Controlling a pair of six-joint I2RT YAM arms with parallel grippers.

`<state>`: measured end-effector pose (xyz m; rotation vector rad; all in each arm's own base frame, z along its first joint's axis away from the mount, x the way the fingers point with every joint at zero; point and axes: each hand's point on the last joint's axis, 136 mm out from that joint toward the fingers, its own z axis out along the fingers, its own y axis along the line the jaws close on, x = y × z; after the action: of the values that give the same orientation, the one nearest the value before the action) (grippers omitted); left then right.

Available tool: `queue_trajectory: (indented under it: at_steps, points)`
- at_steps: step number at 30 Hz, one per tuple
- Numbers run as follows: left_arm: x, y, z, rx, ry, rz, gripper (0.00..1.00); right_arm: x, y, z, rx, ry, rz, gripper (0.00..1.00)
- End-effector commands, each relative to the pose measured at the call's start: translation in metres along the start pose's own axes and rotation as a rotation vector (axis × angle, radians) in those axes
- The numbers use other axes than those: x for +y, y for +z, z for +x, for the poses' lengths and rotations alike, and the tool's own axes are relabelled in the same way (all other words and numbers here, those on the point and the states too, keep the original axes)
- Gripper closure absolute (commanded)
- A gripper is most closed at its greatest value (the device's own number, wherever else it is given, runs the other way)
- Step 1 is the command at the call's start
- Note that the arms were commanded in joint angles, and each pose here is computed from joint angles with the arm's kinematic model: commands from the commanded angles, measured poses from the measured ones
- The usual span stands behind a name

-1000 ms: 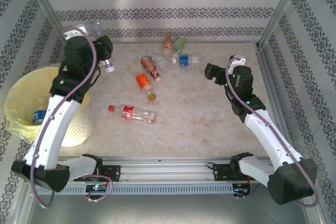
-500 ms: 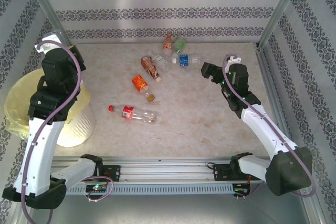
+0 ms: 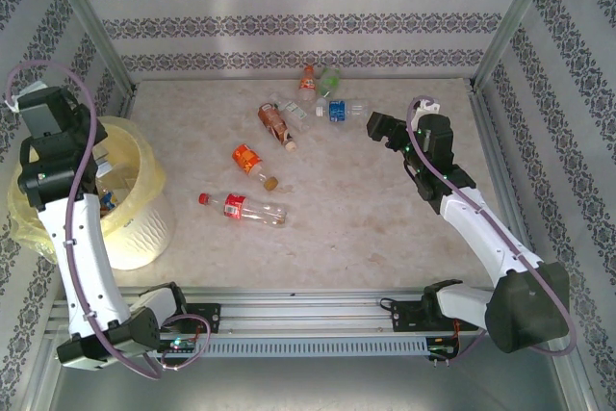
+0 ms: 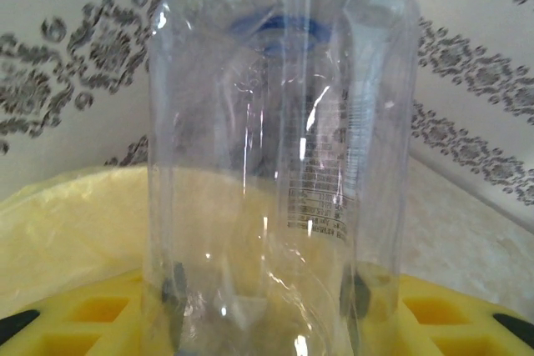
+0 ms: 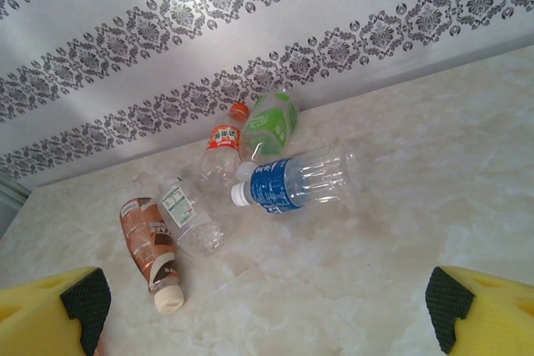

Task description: Put the plastic bottles in the bin

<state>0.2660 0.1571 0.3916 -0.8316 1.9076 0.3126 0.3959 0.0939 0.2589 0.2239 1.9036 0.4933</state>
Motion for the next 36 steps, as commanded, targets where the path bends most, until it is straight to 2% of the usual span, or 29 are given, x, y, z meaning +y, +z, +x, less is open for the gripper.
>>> queue_trajectory:
  at_steps: [1, 3, 7, 11, 17, 27, 36]
  points:
    - [-0.009, 0.004, 0.037, 0.128, 0.009, 0.087, 0.40, 0.007, -0.004, -0.021, -0.054, 0.002, -0.019, 0.02]
    - [-0.026, 0.003, 0.050, 0.180, 0.019, 0.187, 0.31, 0.007, -0.004, -0.021, -0.055, 0.001, -0.017, 0.02]
    - [-0.039, 0.000, 0.059, 0.242, 0.036, 0.264, 0.13, 0.010, -0.002, -0.022, -0.052, 0.008, -0.030, 0.02]
    - [-0.047, -0.008, 0.051, 0.214, 0.002, 0.314, 0.06, 0.011, -0.001, -0.020, -0.046, 0.015, -0.035, 0.02]
    - [-0.060, -0.017, 0.046, 0.213, -0.042, 0.389, 0.00, 0.007, -0.003, -0.018, -0.049, 0.008, -0.020, 0.02]
    - [-0.094, -0.041, 0.031, 0.194, -0.148, 0.571, 0.00, 0.000, -0.008, -0.020, -0.085, 0.031, 0.003, 0.02]
    - [-0.166, -0.064, 0.042, 0.223, -0.079, 0.761, 0.00, 0.001, -0.006, -0.014, -0.061, 0.031, -0.008, 0.02]
